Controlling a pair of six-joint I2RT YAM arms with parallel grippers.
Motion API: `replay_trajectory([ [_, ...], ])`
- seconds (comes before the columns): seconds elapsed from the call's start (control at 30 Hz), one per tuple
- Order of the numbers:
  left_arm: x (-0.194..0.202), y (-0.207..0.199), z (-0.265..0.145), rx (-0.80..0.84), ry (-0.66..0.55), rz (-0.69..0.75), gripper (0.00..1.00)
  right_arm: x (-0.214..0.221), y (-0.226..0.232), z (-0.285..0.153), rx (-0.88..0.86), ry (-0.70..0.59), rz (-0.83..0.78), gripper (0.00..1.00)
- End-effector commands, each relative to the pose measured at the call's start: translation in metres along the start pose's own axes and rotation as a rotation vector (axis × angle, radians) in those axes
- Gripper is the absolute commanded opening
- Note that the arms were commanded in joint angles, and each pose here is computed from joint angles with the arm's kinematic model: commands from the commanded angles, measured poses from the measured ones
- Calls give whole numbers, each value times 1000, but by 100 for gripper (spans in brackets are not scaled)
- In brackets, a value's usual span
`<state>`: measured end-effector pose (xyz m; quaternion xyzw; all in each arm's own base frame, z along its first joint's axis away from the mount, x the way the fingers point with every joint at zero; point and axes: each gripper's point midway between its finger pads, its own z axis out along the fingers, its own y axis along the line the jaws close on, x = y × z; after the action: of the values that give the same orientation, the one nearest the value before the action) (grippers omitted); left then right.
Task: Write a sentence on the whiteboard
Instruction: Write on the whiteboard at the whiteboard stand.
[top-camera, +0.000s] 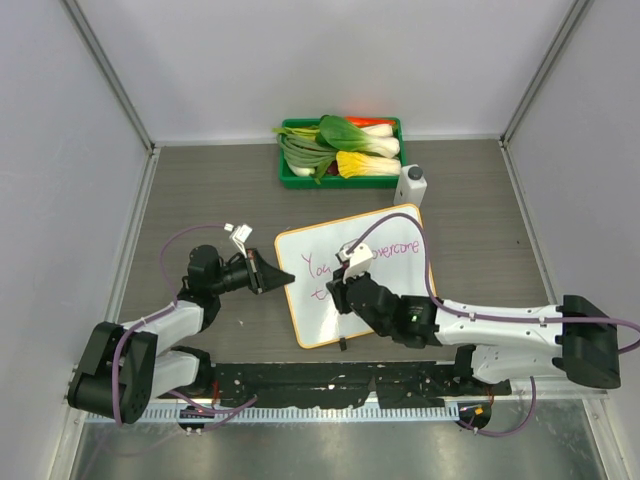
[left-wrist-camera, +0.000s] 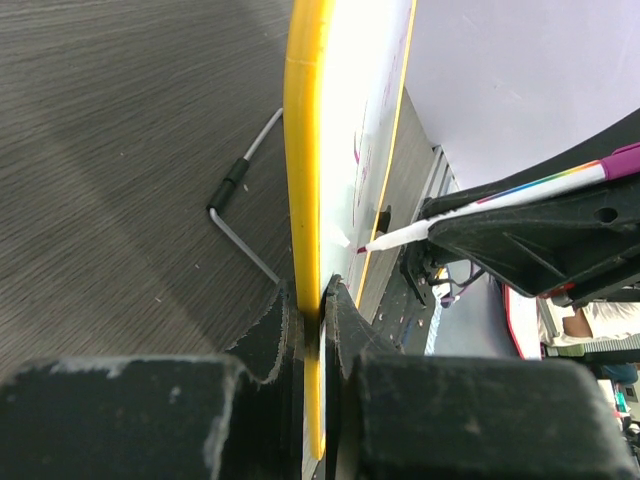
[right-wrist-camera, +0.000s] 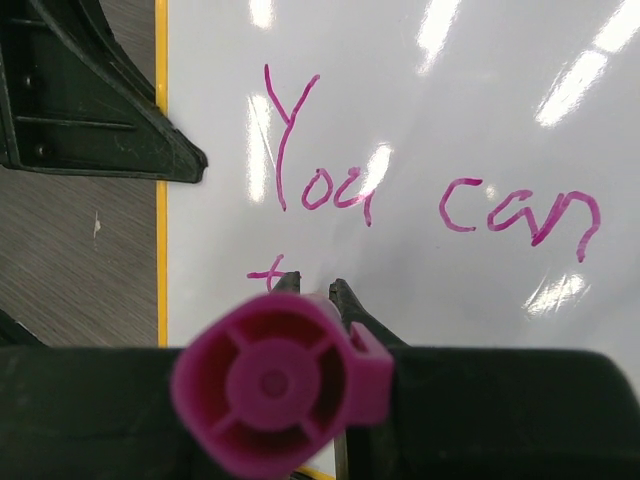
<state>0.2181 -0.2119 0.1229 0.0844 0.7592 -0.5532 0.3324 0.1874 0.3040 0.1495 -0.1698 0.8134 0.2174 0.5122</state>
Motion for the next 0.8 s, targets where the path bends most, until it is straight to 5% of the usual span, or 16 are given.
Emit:
replay_trajectory([
  [0.0, -2, 13, 2, -47, -10, 54, 0, -49, 0, -10, 21, -113, 21, 2],
  [0.77, -3, 13, 3, -44, -9, 54, 0, -57, -7, 5, -48, -112, 108, 1],
])
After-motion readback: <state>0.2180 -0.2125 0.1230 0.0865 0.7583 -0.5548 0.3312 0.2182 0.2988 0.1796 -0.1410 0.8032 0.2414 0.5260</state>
